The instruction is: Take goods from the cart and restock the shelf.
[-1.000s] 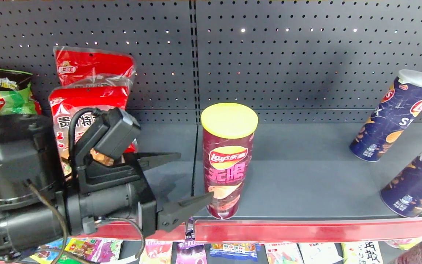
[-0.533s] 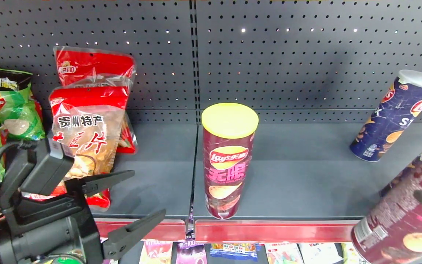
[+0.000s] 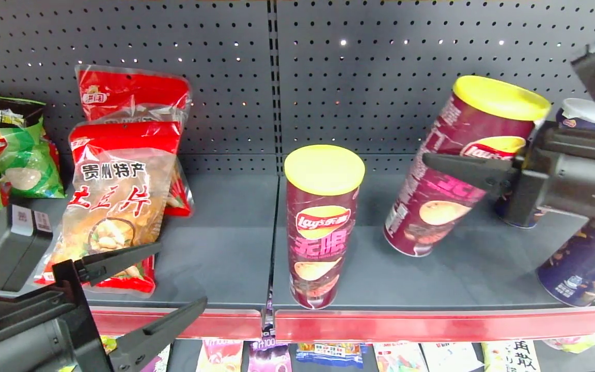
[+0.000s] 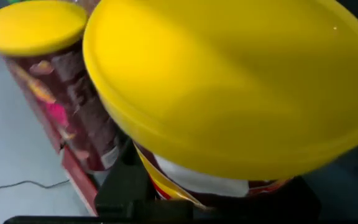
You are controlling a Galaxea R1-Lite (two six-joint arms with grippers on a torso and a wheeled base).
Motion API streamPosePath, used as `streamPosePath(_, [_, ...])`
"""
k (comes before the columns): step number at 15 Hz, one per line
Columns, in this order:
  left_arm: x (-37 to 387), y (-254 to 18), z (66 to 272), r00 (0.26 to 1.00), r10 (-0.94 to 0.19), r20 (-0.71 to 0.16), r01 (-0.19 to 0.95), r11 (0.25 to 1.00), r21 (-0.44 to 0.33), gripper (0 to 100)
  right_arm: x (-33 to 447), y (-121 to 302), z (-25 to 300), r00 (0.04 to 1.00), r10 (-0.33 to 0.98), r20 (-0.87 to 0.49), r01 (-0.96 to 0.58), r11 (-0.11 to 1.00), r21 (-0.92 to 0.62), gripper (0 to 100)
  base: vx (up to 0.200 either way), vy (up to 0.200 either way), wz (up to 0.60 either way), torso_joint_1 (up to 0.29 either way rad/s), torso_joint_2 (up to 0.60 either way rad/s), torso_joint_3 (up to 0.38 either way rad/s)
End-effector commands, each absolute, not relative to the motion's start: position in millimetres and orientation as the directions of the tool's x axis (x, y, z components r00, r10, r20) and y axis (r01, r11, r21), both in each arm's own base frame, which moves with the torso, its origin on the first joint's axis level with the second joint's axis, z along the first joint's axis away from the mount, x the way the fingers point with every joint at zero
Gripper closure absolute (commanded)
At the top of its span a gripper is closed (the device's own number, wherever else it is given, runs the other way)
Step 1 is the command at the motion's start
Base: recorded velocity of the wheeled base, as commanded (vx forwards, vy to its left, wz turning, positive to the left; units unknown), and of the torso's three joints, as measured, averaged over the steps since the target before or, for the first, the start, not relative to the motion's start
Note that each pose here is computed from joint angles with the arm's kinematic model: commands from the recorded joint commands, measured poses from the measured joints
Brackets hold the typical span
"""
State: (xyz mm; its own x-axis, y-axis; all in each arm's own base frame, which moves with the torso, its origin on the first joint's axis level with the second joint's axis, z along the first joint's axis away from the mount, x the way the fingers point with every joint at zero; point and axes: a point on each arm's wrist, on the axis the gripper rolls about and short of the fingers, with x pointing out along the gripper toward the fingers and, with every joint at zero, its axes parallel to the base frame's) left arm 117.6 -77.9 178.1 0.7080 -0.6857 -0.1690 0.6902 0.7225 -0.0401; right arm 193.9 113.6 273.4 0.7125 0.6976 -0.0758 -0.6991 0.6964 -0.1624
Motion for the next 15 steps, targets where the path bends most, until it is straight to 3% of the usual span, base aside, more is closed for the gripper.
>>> streamPosePath(1, [117, -77, 178, 0.710, -0.684, -0.167, 0.689, 0.724, -0.040, 0, 244, 145, 255, 0.711, 0.696, -0.105, -0.703, 0.694, -0.156, 100, 0.000, 0.000, 0.00, 0.000, 0.00, 0.000])
streamPosePath(6, [116, -76, 182, 0.714, -0.684, -0.149, 0.687, 0.726, -0.036, 0, 283, 189, 243, 0.675, 0.736, -0.050, -0.732, 0.659, -0.173, 100, 0.000, 0.000, 0.00, 0.000, 0.00, 0.000])
streamPosePath(15, [115, -74, 184, 0.733, -0.667, -0.137, 0.670, 0.742, -0.030, 0, 291, 198, 231, 0.662, 0.745, -0.086, -0.747, 0.645, -0.161, 100, 0.000, 0.000, 0.00, 0.000, 0.00, 0.000])
